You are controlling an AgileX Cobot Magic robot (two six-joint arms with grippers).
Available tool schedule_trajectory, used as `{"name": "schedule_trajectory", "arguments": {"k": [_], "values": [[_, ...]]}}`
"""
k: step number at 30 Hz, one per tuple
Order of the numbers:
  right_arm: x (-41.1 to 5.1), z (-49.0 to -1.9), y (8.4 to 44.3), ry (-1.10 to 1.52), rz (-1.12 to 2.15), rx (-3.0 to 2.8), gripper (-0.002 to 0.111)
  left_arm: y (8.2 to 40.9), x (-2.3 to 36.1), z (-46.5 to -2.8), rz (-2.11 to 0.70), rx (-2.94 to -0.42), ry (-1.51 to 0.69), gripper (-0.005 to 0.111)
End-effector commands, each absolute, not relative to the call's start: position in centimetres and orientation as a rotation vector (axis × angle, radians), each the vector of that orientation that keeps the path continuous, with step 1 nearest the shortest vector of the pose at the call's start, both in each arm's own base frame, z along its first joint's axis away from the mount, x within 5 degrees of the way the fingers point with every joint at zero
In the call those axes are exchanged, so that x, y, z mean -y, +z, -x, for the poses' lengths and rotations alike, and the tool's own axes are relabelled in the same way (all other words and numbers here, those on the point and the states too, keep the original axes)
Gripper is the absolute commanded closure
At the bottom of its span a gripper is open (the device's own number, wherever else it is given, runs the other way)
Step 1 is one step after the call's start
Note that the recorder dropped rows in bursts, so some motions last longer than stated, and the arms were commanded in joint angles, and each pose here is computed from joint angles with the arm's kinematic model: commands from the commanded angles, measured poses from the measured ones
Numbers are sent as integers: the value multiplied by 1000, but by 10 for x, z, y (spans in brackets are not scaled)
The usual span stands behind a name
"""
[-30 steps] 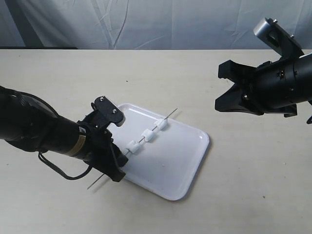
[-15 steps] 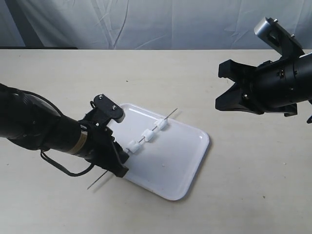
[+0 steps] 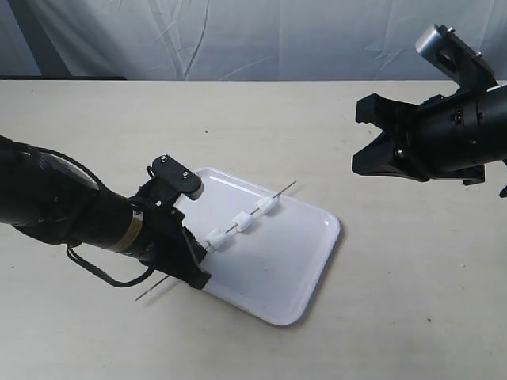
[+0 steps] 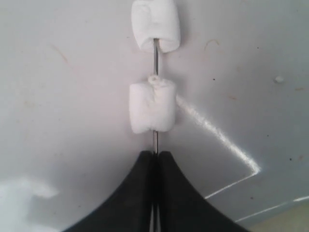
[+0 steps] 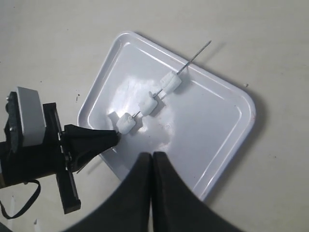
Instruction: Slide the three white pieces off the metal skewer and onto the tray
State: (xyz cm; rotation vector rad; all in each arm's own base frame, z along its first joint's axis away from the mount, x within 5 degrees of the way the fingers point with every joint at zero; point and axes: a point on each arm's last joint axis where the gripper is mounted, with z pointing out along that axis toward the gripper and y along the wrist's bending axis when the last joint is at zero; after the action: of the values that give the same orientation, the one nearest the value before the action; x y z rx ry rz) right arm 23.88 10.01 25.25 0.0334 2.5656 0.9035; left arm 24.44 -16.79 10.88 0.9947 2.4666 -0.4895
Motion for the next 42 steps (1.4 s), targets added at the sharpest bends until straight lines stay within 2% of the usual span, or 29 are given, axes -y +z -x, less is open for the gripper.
{"name": "schedule_trajectory", "arguments": {"k": [1, 5, 9, 14, 25, 33, 42], "values": [[-96, -242, 252, 808, 33, -2557, 109, 111, 168, -241, -980, -2475, -505, 107], [-94, -243, 251, 751, 60, -2549, 109, 133, 168, -241, -907, -2431, -530, 107], [-96, -245, 253, 801, 9, -2522, 108, 155, 172, -234, -830, -2411, -672, 107], [-102, -245, 259, 924, -5, -2475, 100, 171, 169, -220, -738, -2417, -770, 107], [-128, -235, 266, 1128, 0, -2450, 63, 197, 150, -176, -695, -2353, -891, 107], [-167, -231, 259, 1133, -39, -2404, 62, 211, 150, -167, -674, -2307, -982, 107], [-181, -232, 251, 1083, -78, -2393, 62, 216, 150, -167, -613, -2292, -1000, 107]]}}
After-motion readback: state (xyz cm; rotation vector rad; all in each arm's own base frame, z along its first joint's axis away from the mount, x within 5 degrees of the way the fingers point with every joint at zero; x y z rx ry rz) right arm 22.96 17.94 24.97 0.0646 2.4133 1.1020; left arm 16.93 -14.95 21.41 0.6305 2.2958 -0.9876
